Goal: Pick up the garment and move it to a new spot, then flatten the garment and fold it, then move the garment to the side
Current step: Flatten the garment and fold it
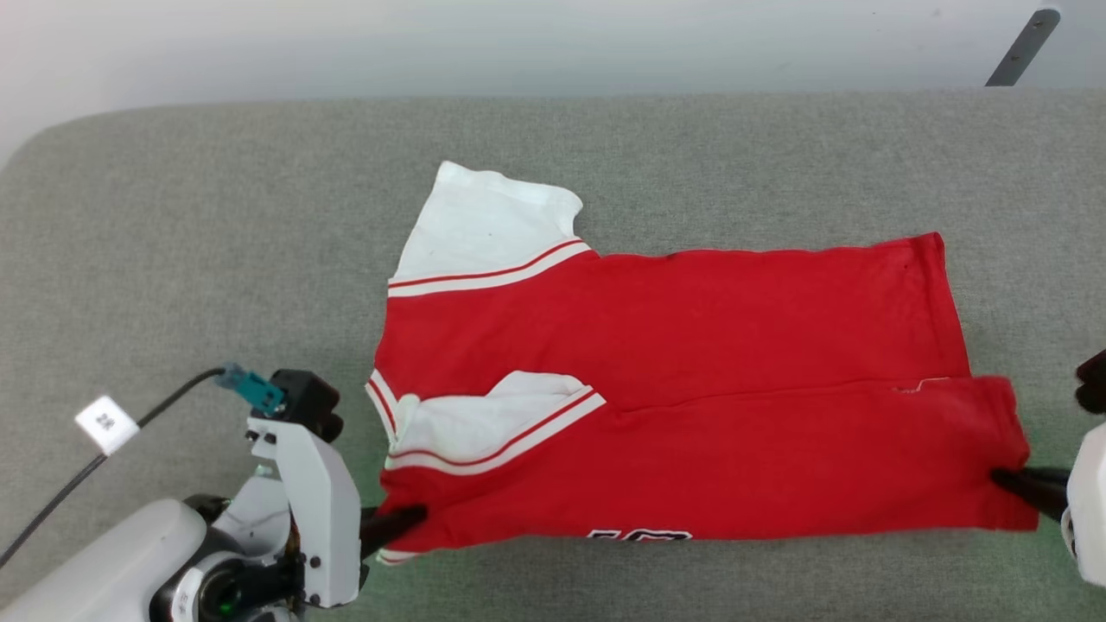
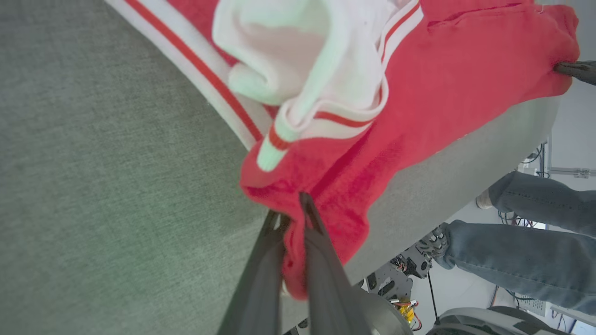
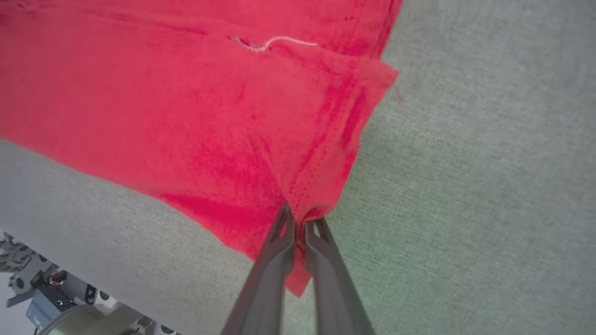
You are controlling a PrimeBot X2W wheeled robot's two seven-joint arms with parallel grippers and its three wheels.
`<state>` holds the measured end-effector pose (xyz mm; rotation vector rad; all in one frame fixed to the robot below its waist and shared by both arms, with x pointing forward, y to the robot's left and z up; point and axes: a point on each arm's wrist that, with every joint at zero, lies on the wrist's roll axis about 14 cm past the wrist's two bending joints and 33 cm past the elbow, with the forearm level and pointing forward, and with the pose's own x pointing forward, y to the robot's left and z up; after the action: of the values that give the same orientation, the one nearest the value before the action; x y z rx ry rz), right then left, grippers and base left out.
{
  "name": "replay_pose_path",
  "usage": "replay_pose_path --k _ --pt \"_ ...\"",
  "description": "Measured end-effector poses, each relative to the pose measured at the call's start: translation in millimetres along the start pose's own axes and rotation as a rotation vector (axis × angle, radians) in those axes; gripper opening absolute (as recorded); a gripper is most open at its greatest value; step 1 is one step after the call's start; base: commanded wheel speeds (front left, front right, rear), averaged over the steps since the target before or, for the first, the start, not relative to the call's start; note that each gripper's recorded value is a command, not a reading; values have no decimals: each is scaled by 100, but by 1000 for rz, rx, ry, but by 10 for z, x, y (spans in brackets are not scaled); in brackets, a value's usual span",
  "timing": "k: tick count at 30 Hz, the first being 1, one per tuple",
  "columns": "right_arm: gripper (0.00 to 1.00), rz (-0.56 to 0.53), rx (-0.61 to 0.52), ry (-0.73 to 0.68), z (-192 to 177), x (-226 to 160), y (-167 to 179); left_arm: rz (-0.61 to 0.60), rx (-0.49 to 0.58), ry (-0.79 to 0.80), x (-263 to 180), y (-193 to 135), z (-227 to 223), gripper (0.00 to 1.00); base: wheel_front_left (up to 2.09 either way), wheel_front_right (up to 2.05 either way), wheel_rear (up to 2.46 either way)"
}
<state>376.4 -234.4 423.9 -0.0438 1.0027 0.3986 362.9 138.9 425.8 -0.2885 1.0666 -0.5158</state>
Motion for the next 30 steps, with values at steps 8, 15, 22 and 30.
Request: replay_pose_path --k 8,15,22,30 --pt "100 -33 70 -347 602 -230 -65 45 -23 -277 -221 97 468 100 0 0 0" --pt "100 -74 78 -722 1149 -387 39 132 99 -647 -434 203 1219 100 0 0 0" --pt "100 -132 88 -1021 1575 -564 65 192 145 -831 -396 268 2007 100 0 0 0" --pt "100 -186 109 -1149 1578 -651 46 249 249 -785 31 243 2703 100 0 0 0"
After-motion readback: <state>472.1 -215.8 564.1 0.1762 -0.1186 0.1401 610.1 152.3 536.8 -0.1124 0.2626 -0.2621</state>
